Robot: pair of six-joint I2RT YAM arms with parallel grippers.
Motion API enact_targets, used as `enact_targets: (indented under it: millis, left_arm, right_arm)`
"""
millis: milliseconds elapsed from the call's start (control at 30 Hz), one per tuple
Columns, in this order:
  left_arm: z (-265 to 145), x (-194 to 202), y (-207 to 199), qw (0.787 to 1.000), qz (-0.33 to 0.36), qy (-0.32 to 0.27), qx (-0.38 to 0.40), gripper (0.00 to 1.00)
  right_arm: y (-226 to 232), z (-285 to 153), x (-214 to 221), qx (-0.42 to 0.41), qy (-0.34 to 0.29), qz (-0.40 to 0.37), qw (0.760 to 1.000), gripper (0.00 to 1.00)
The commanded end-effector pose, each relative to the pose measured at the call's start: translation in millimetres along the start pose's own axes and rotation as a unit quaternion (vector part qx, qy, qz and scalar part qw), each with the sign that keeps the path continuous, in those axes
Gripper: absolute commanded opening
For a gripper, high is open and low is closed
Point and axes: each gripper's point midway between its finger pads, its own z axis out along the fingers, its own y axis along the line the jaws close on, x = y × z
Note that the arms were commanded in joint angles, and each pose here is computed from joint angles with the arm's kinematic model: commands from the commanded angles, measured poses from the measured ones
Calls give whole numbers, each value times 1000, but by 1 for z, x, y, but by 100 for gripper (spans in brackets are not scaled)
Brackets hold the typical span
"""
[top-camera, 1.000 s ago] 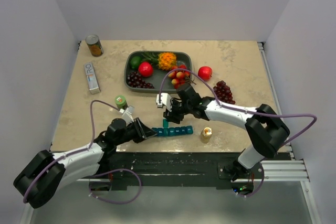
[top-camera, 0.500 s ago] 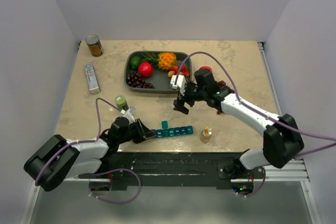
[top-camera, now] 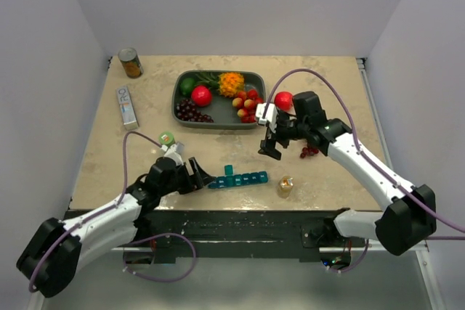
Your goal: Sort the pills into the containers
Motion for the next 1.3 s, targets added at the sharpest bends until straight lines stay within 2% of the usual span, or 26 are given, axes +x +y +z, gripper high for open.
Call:
enact_targets:
  millis: [0, 167, 200, 267, 300, 367, 433, 567, 733, 1033, 1267]
  left_arm:
    - [-20, 3, 22, 997, 44, 9, -60, 80]
    - [-32, -8, -15, 994, 110, -14, 19, 78]
    - [-33, -13, -20, 993, 116, -19, 21, 72]
    - [-28, -15, -23, 993, 117, -13, 20, 66]
    - [-25, -15, -24, 993, 115, -10, 19, 56]
    - [-17, -14, -34, 993, 114, 1, 41, 49]
    - [-11, -14, -34, 993, 110, 8, 39, 37]
    - [-8, -24, -46, 992, 115, -3, 49, 22]
    - [-6, -23, -45, 992, 115, -2, 50, 18]
    - [7, -9, -30, 993, 103, 19, 47, 17]
    - [14, 7, 1, 995, 90, 45, -3, 15]
  right_arm:
    - [5, -38, -25, -7, -5, -30, 1000, 98]
    - [24, -55, -29, -39, 1, -31, 999, 99]
    - [28, -55, -26, -45, 6, -24, 999, 99]
    - [34, -56, -24, -51, 2, -14, 999, 99]
    - [37, -52, -18, -52, 1, -6, 999, 99]
    - [41, -51, -17, -52, -9, 3, 999, 99]
    - [43, -47, -10, -52, -12, 12, 999, 99]
    - [40, -46, -2, -47, -16, 26, 998, 99]
    - [40, -44, 4, -50, -19, 36, 998, 99]
    - [41, -41, 10, -51, -20, 42, 998, 99]
    - [41, -39, 14, -53, -18, 48, 997, 99]
